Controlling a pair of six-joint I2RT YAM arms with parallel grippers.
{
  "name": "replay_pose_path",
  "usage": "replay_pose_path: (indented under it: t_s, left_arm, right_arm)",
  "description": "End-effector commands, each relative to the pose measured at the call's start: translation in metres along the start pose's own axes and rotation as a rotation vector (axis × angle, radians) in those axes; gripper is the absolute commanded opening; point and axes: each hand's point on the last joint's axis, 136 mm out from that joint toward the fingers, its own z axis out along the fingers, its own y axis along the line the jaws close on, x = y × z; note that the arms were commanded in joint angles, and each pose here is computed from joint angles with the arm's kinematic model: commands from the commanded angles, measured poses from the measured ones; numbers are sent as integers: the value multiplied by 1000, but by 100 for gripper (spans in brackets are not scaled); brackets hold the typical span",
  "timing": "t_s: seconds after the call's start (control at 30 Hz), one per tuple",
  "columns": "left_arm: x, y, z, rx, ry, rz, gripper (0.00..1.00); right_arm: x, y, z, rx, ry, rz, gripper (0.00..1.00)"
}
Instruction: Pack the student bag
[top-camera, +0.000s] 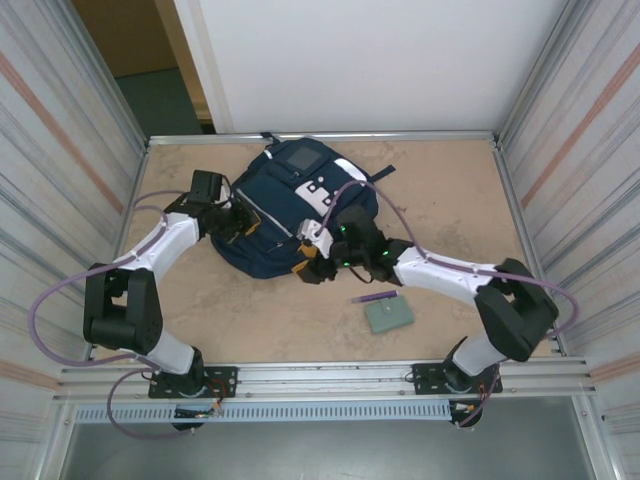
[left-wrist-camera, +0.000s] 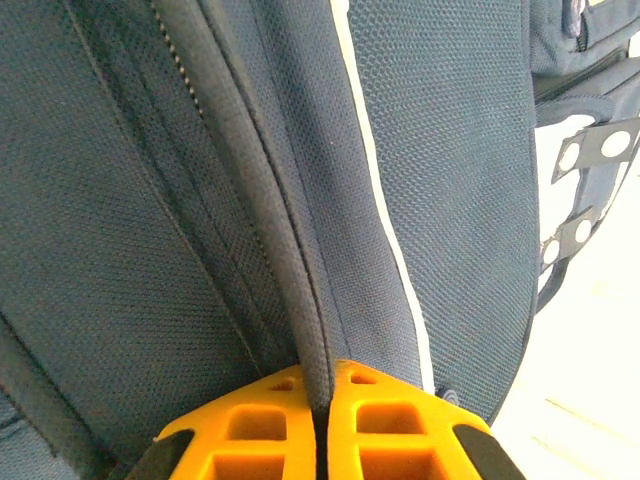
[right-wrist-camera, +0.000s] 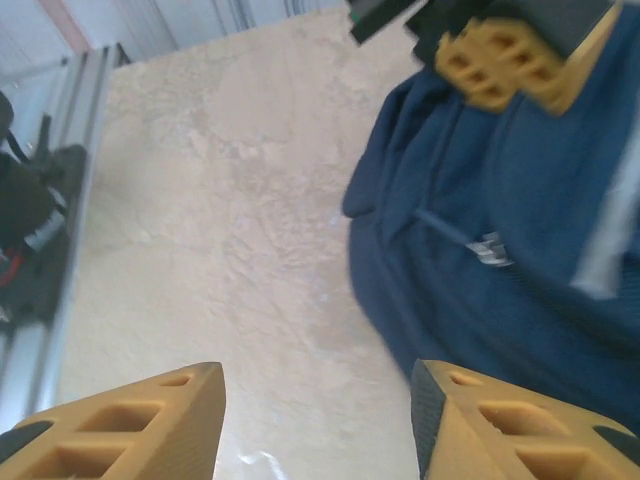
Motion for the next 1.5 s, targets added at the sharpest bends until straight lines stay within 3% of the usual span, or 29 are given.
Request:
replay_pose_path:
  t_s: [0.0, 0.33, 0.57, 0.67, 0.77, 0.8, 0.9, 1.0, 1.13, 1.27, 1.47]
  left_arm:
    - [5, -12, -12, 59, 20, 60, 2]
    - [12, -14, -10, 79, 56, 42, 2]
    - [11, -18, -11, 93, 63, 56, 2]
    - [9, -18, -9, 92, 67, 61, 2]
    - [7, -21, -7, 99, 72, 94, 8]
    - [7, -25, -7, 118, 76, 128, 13]
    - [19, -42, -19, 214, 103, 289, 40]
    - [37, -52, -37, 281, 64, 532, 46]
    - [82, -63, -54, 392, -64, 1016, 54]
    - [103, -64, -51, 424, -112, 1192, 54]
    - [83, -54, -23, 211, -98, 1213, 45]
  right_arm:
    - [15, -20, -14, 25, 97, -258, 55]
    - [2, -74, 31, 121, 193, -518, 59]
    - [33, -95, 50, 101, 326, -583, 56]
    - [46, -103, 51, 94, 380, -599, 44]
    - [40, -104, 51, 80, 355, -584, 20]
    - [35, -101, 51, 68, 332, -570, 16]
    - [15, -93, 50, 27, 245, -497, 7]
    - [6, -90, 48, 2, 206, -455, 4]
    - [0, -90, 37, -25, 162, -388, 3]
    - [-6, -89, 28, -46, 115, -339, 2]
    - [-6, -85, 29, -70, 104, -313, 2]
